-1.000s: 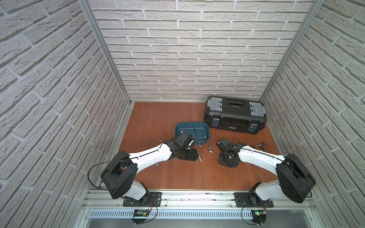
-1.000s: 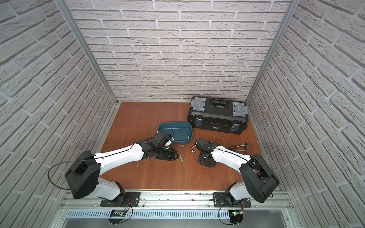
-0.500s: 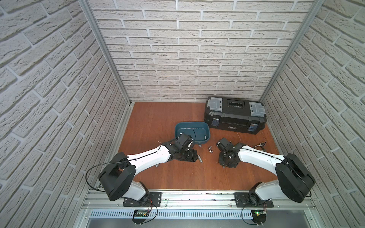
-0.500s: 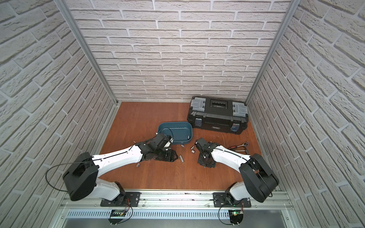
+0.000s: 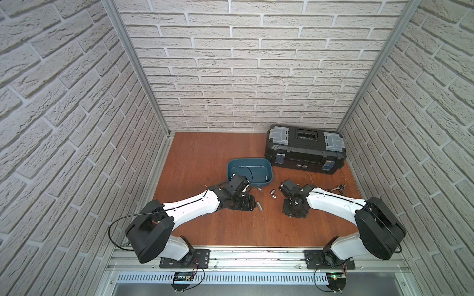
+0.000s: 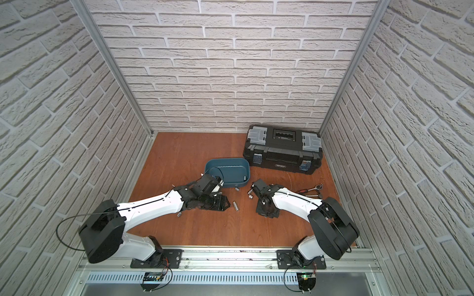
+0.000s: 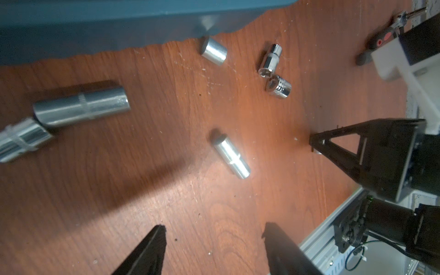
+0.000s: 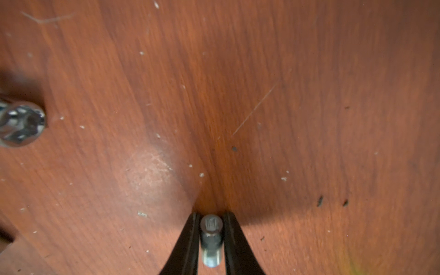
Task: Put the socket on the desktop into the storage box
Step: Pick up the socket head from the center of the board.
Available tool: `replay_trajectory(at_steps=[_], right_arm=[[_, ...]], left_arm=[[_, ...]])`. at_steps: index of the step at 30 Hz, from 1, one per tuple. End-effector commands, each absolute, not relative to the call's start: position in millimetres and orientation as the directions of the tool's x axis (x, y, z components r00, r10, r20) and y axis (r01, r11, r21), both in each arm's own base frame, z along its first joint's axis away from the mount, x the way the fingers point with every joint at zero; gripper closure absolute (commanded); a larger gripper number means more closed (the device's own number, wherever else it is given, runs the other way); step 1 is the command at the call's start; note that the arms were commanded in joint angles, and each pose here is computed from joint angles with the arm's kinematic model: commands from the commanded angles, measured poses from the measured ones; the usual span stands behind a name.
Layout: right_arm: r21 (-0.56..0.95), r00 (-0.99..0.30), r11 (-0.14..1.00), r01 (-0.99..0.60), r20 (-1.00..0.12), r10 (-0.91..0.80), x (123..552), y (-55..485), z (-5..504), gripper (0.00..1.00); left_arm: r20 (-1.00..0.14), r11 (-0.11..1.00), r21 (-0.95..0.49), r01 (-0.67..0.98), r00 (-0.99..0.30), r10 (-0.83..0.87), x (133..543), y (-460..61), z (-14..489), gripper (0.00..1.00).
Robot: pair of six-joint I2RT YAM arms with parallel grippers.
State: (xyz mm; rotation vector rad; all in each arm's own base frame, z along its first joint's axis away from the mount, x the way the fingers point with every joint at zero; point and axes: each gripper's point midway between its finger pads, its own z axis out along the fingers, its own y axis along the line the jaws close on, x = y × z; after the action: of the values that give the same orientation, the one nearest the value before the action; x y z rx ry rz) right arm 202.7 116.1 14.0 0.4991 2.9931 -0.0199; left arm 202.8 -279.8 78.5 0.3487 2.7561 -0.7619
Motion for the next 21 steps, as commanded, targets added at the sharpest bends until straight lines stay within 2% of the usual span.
replay_trajectory(at_steps=[1,9,21], right_arm=[[0.013,-0.935,0.939,0.342,-0.090,0.342,201,122,12,0.81],[0.047,-0.939,0.949,0.313,-0.137,0.316,210,129,35,0.83],[0.127,-0.943,0.970,0.208,-0.237,0.234,256,165,95,0.83]], left_arm=[[-0.352,0.826,-0.469,0.312,-0.924,0.149,208,-283,91,0.30],[-0.369,0.844,-0.452,0.289,-0.922,0.118,214,-270,96,0.30],[-0.413,0.873,-0.457,0.170,-0.910,-0.038,237,-217,125,0.30]])
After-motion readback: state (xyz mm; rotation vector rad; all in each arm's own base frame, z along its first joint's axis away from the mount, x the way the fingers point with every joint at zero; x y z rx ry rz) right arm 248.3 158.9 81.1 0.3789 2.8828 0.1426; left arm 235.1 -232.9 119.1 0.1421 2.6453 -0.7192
